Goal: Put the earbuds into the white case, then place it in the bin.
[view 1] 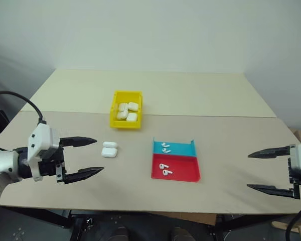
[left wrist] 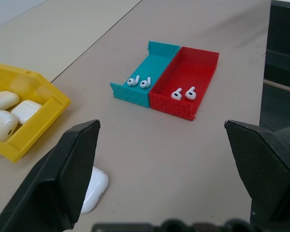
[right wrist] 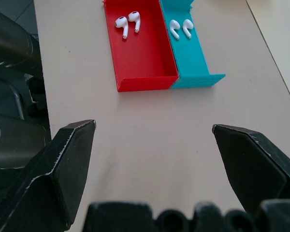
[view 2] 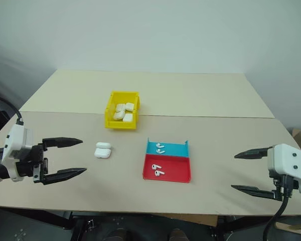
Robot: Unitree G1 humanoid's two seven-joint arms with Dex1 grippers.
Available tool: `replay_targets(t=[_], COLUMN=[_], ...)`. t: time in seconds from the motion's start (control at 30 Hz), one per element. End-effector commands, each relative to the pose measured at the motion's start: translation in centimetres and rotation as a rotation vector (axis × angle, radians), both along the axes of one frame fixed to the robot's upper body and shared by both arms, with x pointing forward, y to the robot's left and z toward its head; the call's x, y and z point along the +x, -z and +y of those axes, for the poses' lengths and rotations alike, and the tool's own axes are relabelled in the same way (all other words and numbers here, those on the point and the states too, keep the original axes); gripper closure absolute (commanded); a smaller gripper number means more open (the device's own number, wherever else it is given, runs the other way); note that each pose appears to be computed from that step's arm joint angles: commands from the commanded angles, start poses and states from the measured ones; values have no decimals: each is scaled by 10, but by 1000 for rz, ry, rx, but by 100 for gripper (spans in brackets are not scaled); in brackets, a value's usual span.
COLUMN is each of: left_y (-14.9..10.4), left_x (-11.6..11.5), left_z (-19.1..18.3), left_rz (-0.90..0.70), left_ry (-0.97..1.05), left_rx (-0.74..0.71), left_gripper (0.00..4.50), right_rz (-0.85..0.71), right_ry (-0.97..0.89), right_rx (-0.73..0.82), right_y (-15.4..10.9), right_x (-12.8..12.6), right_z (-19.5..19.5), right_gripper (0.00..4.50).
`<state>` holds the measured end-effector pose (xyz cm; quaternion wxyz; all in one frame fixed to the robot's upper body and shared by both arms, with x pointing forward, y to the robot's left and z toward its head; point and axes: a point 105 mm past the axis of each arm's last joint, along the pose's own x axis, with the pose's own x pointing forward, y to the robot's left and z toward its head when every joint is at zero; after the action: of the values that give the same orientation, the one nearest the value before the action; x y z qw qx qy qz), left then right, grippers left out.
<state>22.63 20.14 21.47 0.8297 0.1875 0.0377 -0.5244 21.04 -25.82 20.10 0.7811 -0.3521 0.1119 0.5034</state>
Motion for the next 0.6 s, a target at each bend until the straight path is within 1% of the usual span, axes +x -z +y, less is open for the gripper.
replay_targets(t=[0.03,0.3,0.43,0.57,0.6], left_y=[-7,-4,1,-2,-3], left_x=[-4,4,19,29,32], left_z=[-2,-1,4,4,5], left_rz=[0,-31,-96,-128,-113], left_ry=[18,-97,-259,-408,-441], left_rx=[13,78,206,275,282], left_gripper=[0,0,0,0,0], right_rz=[-59,-66,-65,-75,-75], right_ry=[0,11,13,12,11], right_rx=[-6,-9,-15,-17,-17], right_y=[-11,-12,-13,-17,-17], right_x=[-2,2,5,8,8], right_z=[-1,-2,-2,-1,0], right_gripper=[3,3,3,3,3])
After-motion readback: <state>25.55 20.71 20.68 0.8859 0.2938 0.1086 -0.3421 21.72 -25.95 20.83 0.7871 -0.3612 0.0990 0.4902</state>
